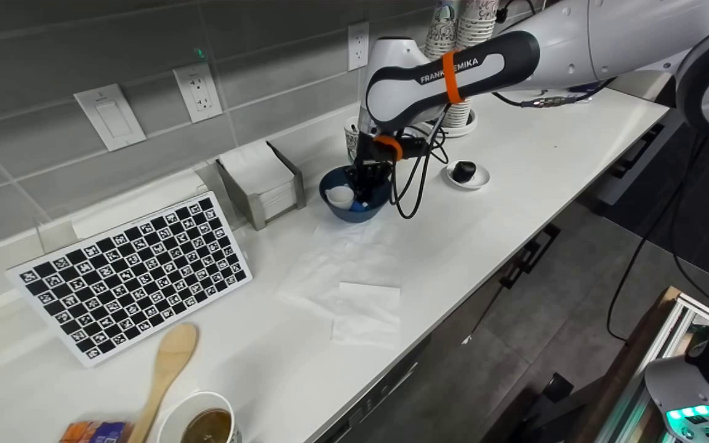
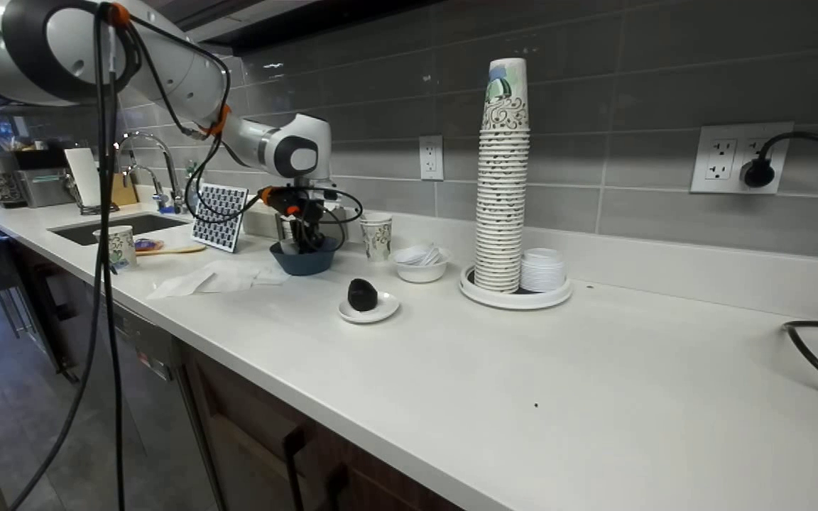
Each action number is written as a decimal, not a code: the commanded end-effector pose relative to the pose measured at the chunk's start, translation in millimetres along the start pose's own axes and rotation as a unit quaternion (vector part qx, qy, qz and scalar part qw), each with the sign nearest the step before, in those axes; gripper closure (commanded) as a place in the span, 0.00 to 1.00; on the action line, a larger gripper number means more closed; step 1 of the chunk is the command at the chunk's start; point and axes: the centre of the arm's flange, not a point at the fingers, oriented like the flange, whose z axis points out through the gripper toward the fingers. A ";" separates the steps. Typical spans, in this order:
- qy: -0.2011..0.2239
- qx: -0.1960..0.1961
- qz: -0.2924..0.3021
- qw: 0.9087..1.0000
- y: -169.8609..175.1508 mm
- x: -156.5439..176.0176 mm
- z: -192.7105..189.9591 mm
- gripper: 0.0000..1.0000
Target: Remove the marker and clip from the bowl
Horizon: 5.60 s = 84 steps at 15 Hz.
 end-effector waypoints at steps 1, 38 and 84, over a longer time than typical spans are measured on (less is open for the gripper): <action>0.004 -0.018 0.002 1.000 -9.1 0.9 10.5 0.47; 0.000 0.009 0.003 1.000 -16.4 -27.2 -31.4 0.16; 0.091 0.099 0.106 0.985 13.2 -44.9 -106.5 0.95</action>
